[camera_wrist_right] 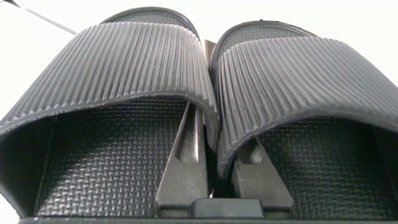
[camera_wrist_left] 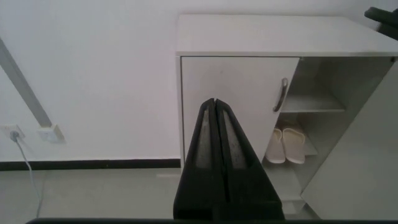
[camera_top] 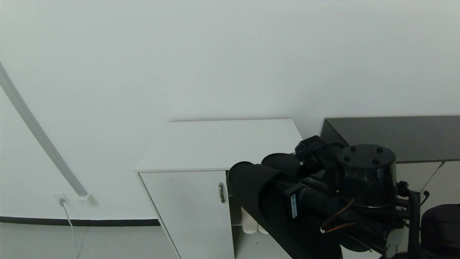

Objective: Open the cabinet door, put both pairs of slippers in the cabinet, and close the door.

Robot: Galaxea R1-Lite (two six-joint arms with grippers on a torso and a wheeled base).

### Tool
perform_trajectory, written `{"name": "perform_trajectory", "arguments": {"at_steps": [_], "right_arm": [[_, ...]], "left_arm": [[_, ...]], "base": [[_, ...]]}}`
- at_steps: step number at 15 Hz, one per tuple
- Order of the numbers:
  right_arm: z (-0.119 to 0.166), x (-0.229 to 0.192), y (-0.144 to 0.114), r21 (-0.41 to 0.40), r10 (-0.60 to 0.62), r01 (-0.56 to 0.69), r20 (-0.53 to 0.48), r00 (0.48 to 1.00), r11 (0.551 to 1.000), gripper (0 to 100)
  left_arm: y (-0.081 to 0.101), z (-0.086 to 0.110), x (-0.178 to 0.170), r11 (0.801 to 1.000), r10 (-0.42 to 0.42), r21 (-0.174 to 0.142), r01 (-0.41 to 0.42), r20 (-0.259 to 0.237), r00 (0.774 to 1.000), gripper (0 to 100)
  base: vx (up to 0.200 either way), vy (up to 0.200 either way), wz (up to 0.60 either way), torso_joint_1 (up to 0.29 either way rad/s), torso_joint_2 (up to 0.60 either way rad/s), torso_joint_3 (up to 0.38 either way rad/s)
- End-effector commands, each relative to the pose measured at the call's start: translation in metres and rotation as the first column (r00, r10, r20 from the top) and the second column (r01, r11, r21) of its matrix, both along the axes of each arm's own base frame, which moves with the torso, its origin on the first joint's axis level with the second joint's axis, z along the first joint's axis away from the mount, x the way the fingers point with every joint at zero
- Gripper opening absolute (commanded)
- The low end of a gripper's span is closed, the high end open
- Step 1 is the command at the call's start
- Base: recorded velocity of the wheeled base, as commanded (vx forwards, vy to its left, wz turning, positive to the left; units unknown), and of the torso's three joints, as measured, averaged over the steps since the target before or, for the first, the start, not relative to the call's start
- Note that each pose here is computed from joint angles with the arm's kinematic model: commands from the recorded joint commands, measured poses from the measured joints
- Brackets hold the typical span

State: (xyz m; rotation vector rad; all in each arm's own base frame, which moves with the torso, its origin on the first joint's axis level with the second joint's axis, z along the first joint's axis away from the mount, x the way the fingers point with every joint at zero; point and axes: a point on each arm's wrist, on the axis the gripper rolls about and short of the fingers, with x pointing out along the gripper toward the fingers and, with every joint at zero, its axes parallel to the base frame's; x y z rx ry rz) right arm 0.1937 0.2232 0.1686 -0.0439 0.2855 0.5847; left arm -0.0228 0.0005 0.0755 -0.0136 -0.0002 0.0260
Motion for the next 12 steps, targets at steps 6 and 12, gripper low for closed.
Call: {"name": "perform_trajectory", "arguments": {"at_steps": [6, 12], "right_arm": [[-0.0059, 0.0001, 0.0006, -0.017, 0.006, -0.006, 0.006, 1.000, 1.000, 0], [-0.0092, -0.0024, 0.0012, -0.030, 0.016, -0.016, -0.002, 1.000, 0.999, 0]], "left_arm": [[0.0000, 0.0000, 0.0000, 1.000, 0.000, 0.000, 0.000, 0.000, 1.000, 0], [0.0000, 0.0000, 0.0000, 1.000, 0.000, 0.000, 0.000, 0.000, 1.000, 0]], "base": [[0.000, 0.000, 0.00, 0.000, 0.00, 0.000], [0.000, 0.000, 0.00, 0.000, 0.00, 0.000]]}}
